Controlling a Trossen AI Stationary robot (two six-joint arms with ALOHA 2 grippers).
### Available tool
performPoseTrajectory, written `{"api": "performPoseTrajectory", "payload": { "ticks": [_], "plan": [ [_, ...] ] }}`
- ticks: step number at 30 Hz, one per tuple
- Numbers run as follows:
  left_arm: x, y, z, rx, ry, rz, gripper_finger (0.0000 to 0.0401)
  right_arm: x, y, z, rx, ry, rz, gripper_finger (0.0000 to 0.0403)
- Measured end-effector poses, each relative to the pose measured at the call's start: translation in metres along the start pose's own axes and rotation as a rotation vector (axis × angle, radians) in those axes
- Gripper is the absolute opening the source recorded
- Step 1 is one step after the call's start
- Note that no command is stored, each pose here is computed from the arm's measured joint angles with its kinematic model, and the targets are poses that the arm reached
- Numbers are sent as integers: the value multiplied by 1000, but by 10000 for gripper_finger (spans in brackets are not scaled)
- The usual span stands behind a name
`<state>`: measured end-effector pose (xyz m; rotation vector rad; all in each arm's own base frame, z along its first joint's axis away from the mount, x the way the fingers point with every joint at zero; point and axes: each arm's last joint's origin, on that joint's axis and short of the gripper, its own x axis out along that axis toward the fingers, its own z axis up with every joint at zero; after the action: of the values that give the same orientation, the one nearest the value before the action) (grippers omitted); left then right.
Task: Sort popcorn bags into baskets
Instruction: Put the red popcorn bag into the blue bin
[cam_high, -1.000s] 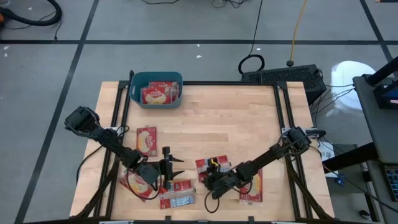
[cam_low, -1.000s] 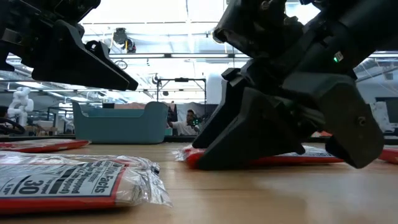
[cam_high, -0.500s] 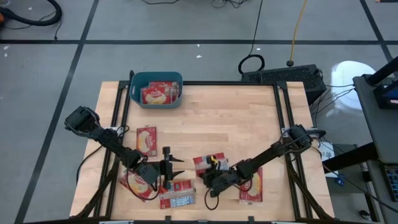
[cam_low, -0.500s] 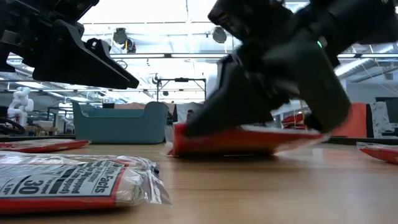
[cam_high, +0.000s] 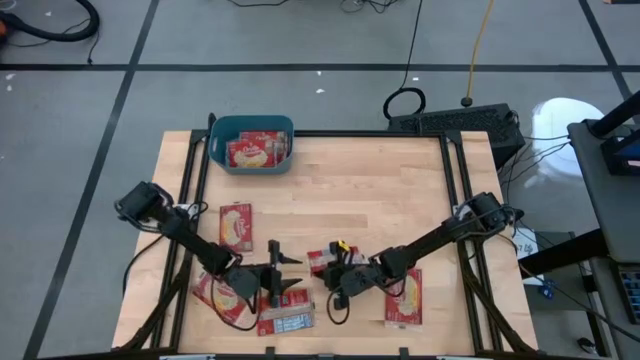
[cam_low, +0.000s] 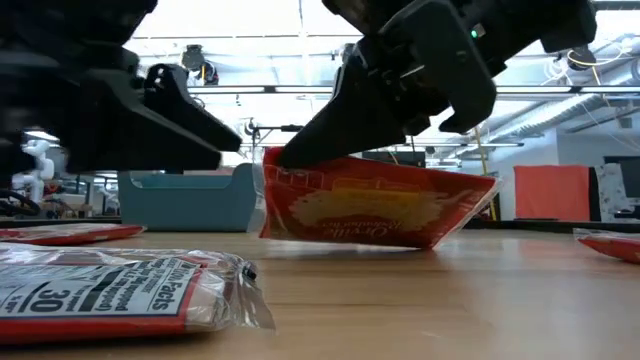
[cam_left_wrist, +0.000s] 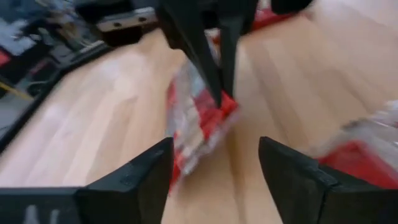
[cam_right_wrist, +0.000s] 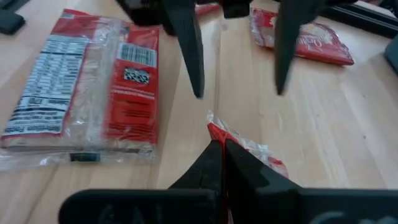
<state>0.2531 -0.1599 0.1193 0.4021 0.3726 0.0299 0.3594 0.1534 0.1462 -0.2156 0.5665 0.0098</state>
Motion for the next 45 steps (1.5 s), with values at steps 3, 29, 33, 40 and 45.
{"api": "performPoseTrajectory", "payload": {
  "ticks": [3,29,33,40,45],
  "plan": [
    [9,-1,-7,7,-1,32,271,1,-3,0,5,4,3,1],
    [62,24,-22,-107,43,45,89,-1,-15,12,86,-60,-6,0],
    [59,25,-18,-133,55,7,20,-12,-19,22,101,-81,-7,12],
    [51,32,-6,-201,47,5,59,-44,-28,45,99,-135,-49,65],
    [40,40,4,-241,85,3,61,-63,-25,50,108,-119,-78,107]
  ]
}}
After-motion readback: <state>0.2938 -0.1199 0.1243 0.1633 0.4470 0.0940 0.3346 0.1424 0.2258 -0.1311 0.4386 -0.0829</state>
